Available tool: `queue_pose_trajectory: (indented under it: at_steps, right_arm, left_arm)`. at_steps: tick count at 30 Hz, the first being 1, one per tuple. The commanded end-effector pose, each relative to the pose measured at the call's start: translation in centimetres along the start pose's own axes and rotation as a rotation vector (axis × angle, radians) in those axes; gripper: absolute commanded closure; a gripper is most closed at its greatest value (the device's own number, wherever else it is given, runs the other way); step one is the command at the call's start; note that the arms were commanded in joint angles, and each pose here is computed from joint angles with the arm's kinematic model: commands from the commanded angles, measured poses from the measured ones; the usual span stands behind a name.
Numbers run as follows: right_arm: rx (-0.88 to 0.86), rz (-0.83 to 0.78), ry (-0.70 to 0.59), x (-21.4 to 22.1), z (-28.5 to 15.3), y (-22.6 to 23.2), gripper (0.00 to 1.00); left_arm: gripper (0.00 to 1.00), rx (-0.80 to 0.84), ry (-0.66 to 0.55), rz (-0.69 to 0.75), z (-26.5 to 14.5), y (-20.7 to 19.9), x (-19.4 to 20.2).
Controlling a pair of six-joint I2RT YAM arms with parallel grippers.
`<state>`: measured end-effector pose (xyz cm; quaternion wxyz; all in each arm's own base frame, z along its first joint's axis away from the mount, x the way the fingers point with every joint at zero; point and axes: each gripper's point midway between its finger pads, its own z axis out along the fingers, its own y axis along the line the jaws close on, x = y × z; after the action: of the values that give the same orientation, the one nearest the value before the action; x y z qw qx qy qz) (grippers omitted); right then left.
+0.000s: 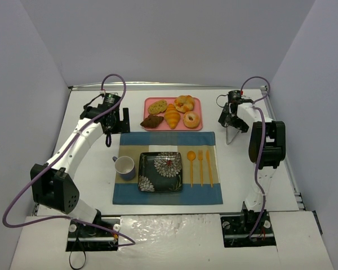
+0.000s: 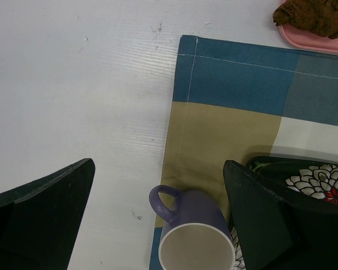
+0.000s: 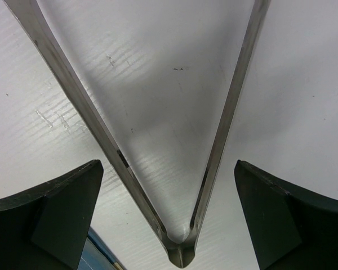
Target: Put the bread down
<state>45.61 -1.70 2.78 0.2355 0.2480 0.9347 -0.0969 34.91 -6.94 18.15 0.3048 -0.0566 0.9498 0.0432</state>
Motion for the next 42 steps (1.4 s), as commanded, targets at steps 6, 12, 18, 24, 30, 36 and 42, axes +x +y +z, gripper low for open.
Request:
queue_pose_trajectory:
  at_steps: [6,12,18,24,30,36,42]
  right_arm:
    - [-0.076,0.029,-0.108,-3.6,-0.7,1.3,0.00]
    - [-0.066,0.028,-0.091,-3.2,0.4,1.4,0.00]
    - [-0.053,0.031,-0.091,-3.2,0.8,1.0,0.00]
    - [-0.042,0.034,-0.090,-3.1,1.6,0.7,0.00]
    - [-0.023,0.044,-0.117,-3.2,2.0,0.3,0.00]
    - [-0.023,0.040,-0.108,-2.7,2.4,0.3,0.05]
    - [-0.032,0.039,-0.099,-2.3,2.6,0.4,0.13]
  left_arm:
    - [0.03,0.009,-0.098,-0.021,-1.7,0.8,-2.9]
    - [0.03,0.004,-0.097,-0.025,-1.7,1.1,-2.9]
    - [0.03,0.001,-0.097,-0.025,-1.7,1.2,-2.9]
    - [0.03,0.001,-0.092,-0.024,-1.5,1.1,-2.9]
    - [0.03,-0.002,-0.091,-0.022,-1.4,1.2,-2.9]
    - [0.03,-0.004,-0.090,-0.020,-1.4,1.3,-2.9]
    - [0.03,-0.004,-0.090,-0.021,-1.5,1.4,-2.8]
